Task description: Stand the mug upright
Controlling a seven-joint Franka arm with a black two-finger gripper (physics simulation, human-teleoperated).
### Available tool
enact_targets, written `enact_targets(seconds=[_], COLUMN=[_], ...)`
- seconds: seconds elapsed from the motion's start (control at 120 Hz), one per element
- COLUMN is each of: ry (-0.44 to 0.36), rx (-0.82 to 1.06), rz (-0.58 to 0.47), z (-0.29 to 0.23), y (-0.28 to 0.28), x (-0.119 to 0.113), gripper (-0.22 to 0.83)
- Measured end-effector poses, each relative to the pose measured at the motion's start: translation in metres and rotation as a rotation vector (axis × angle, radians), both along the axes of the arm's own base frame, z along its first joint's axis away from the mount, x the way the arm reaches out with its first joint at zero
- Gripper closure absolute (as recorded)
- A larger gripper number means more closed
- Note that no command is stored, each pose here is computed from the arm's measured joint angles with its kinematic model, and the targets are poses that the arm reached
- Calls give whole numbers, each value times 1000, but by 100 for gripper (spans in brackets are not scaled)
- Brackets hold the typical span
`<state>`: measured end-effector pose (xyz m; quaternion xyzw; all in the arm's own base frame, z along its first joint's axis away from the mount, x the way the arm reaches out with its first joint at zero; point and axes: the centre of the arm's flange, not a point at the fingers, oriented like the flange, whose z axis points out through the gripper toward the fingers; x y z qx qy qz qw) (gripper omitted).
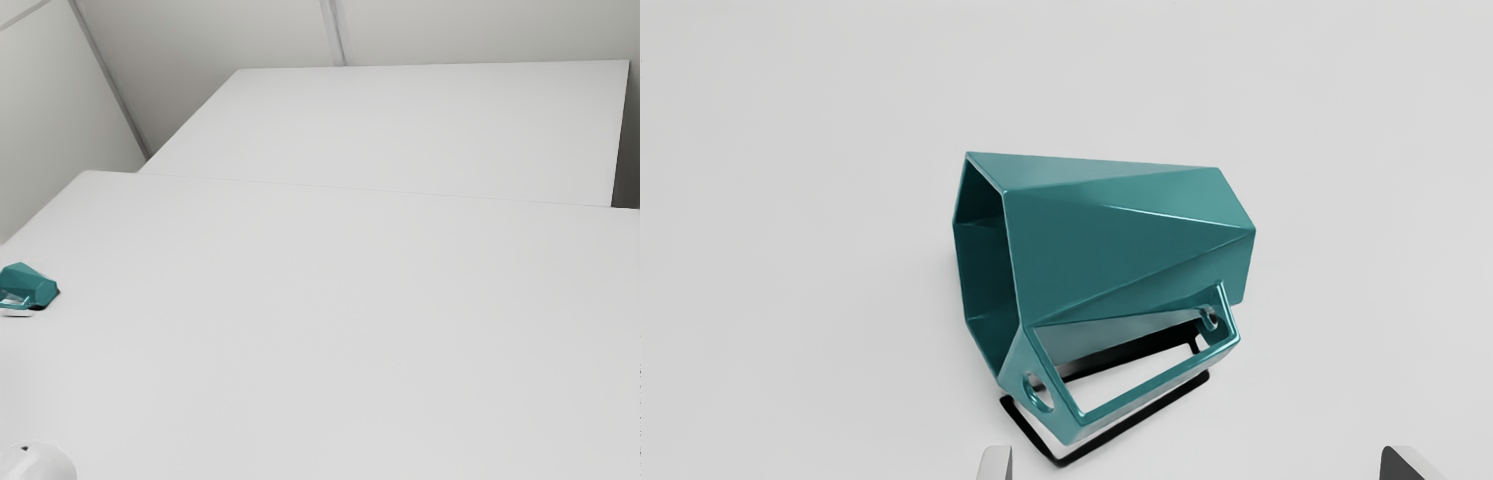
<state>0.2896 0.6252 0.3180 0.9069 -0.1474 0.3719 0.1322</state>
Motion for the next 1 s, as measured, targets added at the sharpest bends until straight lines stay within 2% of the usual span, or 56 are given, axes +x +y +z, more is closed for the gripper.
enact_targets(seconds=[0.183, 0.417, 0.867, 1.0], ry=[-96, -166, -197, -208], rx=[-27, -83, -129, -142], rz=[12, 5, -21, -36], z=[-12, -33, -51, -53], y=[9, 9, 9, 4], x=[13, 30, 35, 44], gripper=[0, 0, 0, 0])
